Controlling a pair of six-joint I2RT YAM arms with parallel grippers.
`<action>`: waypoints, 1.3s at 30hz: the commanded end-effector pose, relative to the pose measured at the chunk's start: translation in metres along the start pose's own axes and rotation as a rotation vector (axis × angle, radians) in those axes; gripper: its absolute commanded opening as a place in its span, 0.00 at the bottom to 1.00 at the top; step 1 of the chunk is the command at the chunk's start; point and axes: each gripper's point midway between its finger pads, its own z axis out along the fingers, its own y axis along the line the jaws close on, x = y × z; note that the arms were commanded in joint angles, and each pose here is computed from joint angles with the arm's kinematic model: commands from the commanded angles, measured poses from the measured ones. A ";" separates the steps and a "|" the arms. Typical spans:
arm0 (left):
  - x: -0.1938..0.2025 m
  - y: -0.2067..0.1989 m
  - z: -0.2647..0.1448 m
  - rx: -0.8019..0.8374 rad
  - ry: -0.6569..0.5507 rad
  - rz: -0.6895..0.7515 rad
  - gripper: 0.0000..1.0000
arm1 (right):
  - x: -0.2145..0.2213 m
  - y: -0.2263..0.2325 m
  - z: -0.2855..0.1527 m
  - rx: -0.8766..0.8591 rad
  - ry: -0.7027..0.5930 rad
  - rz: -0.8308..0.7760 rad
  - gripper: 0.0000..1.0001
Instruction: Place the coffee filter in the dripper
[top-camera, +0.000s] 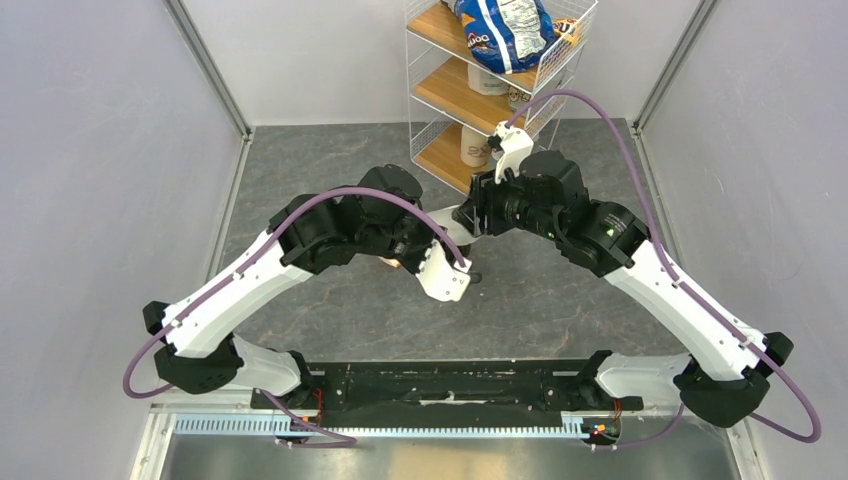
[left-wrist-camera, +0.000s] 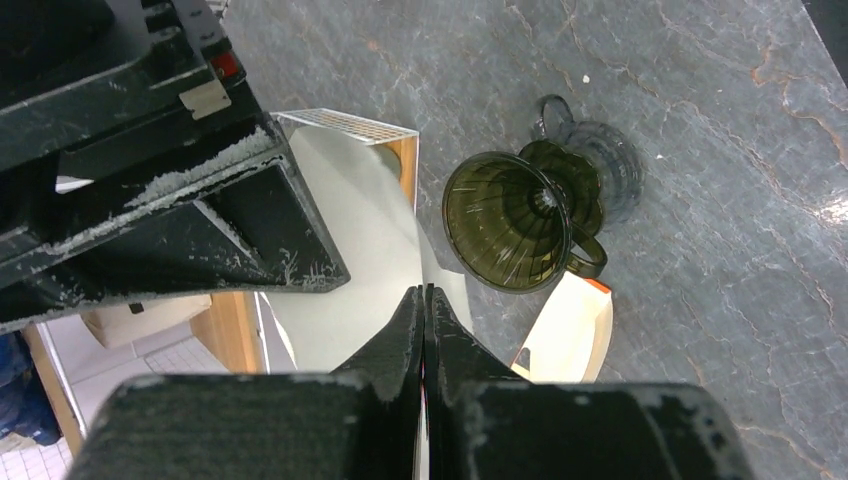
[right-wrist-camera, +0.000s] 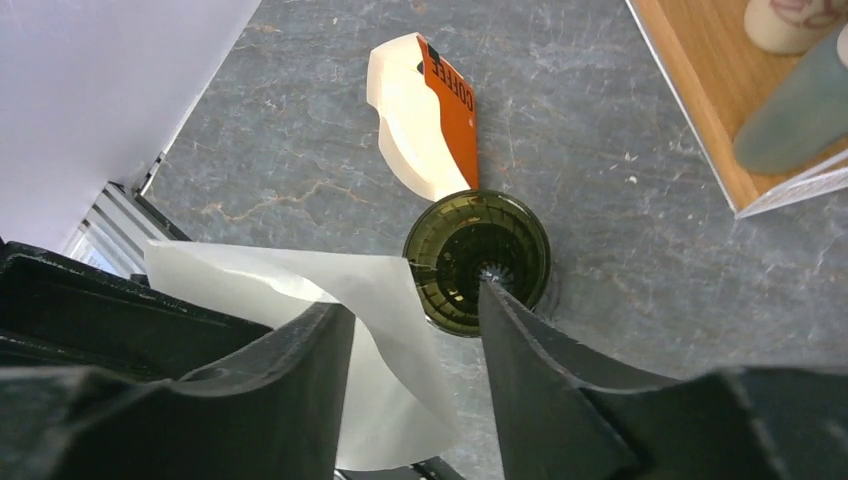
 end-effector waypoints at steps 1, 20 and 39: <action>-0.018 -0.001 -0.009 -0.002 -0.088 0.066 0.02 | -0.019 0.017 -0.003 -0.087 -0.075 -0.054 0.60; -0.036 -0.021 -0.016 0.079 -0.207 0.196 0.02 | 0.022 0.045 -0.005 -0.382 0.106 -0.426 0.69; -0.044 -0.024 -0.015 0.099 -0.251 0.202 0.02 | 0.034 0.011 0.021 -0.195 0.225 -0.479 0.43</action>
